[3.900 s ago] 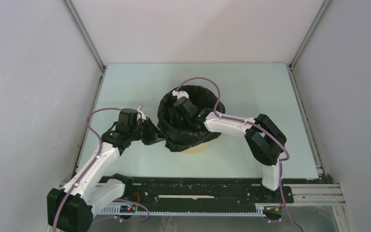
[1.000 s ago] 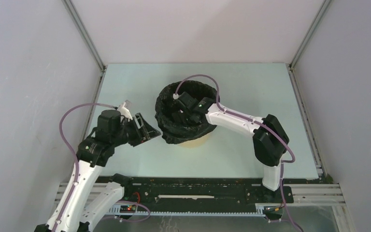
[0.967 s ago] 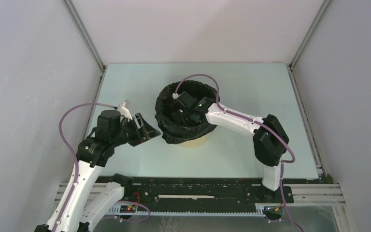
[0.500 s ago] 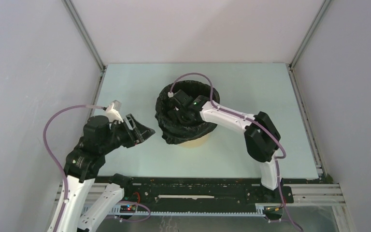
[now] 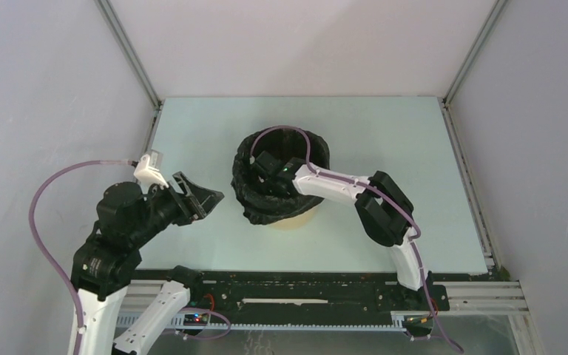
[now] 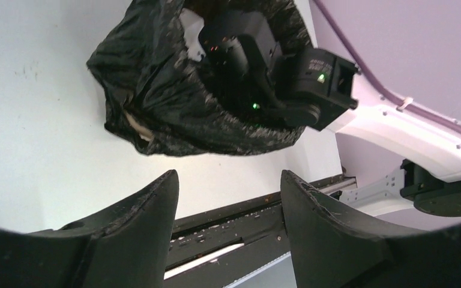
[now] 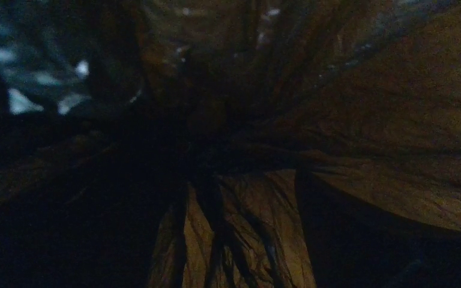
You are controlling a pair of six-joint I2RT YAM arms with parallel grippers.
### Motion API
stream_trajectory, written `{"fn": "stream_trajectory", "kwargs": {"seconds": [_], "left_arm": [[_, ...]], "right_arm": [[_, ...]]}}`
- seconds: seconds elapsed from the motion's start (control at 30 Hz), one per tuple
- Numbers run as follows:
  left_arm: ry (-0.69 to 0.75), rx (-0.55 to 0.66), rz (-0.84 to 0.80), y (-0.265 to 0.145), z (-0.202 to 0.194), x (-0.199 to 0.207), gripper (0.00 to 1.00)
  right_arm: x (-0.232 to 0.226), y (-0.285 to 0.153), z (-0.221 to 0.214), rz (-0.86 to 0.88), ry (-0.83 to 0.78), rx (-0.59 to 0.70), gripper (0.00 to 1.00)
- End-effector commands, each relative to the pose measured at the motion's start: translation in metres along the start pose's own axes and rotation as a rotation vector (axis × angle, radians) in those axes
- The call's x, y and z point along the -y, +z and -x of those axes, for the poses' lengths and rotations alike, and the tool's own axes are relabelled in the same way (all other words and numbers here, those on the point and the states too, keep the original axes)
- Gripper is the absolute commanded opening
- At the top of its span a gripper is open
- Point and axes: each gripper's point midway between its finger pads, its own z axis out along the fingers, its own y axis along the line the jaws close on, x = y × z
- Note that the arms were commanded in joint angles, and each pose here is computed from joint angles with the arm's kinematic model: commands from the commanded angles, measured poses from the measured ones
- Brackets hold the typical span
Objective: Put the trash bags into the trash bin
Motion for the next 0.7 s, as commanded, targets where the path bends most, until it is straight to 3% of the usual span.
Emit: {"fn": "stream_trajectory", "kwargs": {"seconds": [0.0, 0.3, 0.5, 0.67], "left_arm": [[0.041, 0.057, -0.016, -0.013, 0.019, 0.012, 0.68], [0.060, 0.129, -0.011, -0.034, 0.041, 0.024, 0.69], [0.071, 0.182, -0.018, -0.046, 0.054, 0.031, 0.71], [0.070, 0.173, -0.028, -0.041, 0.056, 0.035, 0.71]], "right_arm": [[-0.063, -0.011, 0.011, 0.149, -0.072, 0.066, 0.87], [-0.154, -0.035, 0.022, 0.255, -0.276, 0.095, 0.87], [-0.129, -0.071, 0.060, 0.118, -0.217, 0.140, 0.86], [-0.109, -0.099, 0.065, 0.066, -0.238, 0.165, 0.86]]}}
